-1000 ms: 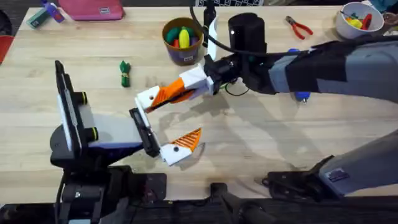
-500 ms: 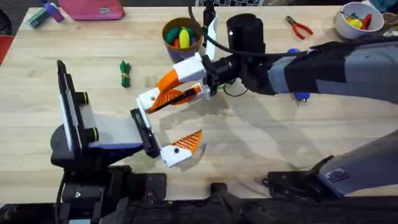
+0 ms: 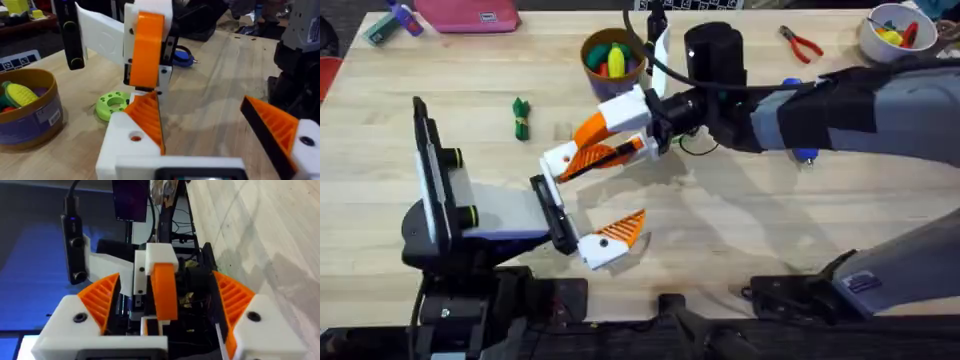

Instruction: Pick up the gripper from the table and insert it into the empty holder that is missing its gripper. Then pick up a screw, insert it into the mounting hole, and use the screwdriver to tighten it. Finally, clean up the table by picking up the vegetable and placing it into the bucket.

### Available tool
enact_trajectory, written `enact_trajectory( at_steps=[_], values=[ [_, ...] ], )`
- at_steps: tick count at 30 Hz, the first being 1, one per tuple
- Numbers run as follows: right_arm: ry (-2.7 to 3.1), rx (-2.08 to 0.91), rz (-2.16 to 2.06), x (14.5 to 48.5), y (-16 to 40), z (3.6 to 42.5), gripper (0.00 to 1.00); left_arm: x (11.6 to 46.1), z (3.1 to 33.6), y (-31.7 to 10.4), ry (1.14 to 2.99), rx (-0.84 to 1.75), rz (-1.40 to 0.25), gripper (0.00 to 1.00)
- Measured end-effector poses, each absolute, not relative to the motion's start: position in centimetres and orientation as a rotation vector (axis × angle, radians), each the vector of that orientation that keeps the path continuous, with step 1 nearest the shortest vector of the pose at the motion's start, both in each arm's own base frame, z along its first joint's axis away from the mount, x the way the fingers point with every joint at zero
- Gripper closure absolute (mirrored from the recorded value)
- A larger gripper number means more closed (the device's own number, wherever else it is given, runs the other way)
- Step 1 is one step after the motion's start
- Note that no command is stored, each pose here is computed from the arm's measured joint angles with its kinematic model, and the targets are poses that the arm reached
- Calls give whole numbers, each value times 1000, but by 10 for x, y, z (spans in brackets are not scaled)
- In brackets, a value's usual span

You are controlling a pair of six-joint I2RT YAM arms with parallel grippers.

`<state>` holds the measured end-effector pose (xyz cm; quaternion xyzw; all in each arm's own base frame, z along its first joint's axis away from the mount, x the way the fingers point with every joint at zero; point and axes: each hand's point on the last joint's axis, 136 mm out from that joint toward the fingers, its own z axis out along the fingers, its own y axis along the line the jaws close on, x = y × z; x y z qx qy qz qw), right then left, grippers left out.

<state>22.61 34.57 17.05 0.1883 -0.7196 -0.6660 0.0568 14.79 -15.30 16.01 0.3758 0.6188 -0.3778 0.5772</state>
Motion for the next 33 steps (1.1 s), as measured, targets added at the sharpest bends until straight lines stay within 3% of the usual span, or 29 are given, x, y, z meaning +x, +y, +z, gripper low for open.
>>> enact_trajectory(
  at_steps=[7,17,24,33],
  values=[
    [-2264,479,-1943,224,328,172,27,148,160,-153,1448,879,-884,16],
    [-2739,429,-1589,233,273,207,23,147,160,-153,1447,882,-887,15],
    [-3161,515,-1064,259,222,223,23,147,160,-153,1447,882,-888,14],
    [-3412,539,-455,280,174,210,26,147,160,-153,1447,882,-888,14]
  ],
)
